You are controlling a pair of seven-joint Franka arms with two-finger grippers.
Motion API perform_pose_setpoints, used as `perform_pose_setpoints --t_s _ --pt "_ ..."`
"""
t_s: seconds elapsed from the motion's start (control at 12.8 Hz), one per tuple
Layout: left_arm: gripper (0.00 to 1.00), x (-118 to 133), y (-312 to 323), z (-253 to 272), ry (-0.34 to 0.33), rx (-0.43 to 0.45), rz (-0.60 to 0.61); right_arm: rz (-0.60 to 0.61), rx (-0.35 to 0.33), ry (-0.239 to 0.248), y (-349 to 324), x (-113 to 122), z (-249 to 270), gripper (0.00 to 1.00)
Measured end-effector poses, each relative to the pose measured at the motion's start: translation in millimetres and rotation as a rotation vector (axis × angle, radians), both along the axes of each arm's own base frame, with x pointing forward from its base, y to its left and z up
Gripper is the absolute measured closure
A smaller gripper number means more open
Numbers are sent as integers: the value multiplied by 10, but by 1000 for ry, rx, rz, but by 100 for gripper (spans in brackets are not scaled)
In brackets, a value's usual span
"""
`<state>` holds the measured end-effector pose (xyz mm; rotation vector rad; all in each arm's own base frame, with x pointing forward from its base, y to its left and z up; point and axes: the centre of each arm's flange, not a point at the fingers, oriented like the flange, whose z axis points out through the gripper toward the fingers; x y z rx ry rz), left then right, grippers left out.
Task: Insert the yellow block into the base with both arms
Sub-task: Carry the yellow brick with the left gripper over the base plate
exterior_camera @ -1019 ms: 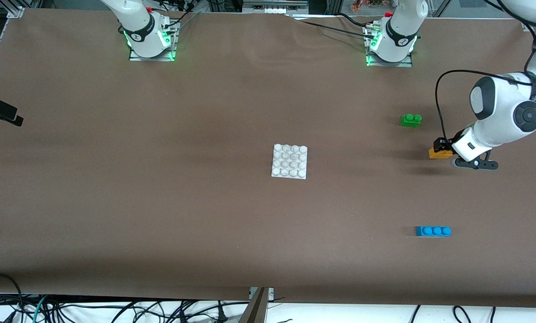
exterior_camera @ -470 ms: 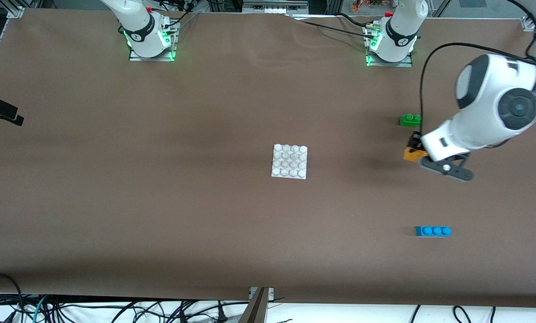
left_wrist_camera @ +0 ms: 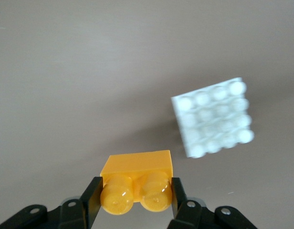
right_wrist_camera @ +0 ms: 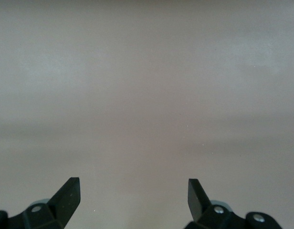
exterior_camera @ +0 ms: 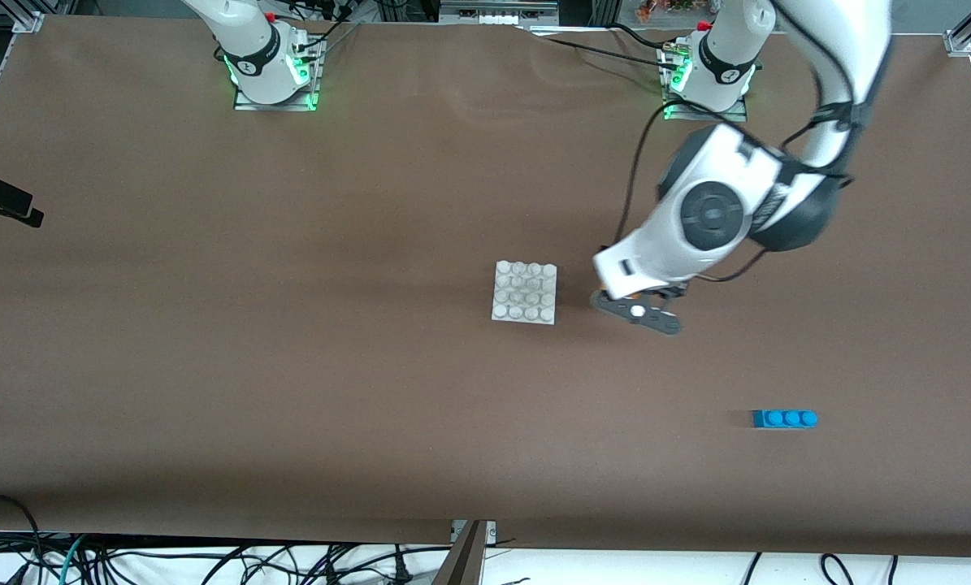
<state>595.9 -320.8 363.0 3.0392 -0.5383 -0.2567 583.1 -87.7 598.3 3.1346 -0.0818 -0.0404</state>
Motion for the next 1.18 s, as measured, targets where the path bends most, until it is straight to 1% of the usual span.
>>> perform_pose_setpoints --t_s 0.16,0.39,0.94,1.18 --pt "38 -127 -497 -318 34 1 -4 0 -6 1 -7 -1 0 0" --pt "38 -182 -861 -628 44 -19 -21 1 -16 3 -16 -3 0 0" --pt "38 -214 -979 -1156 75 -29 -23 5 -17 3 -8 -1 0 0" --pt "38 -290 -1067 -1229 86 -13 17 9 -17 3 12 2 0 0"
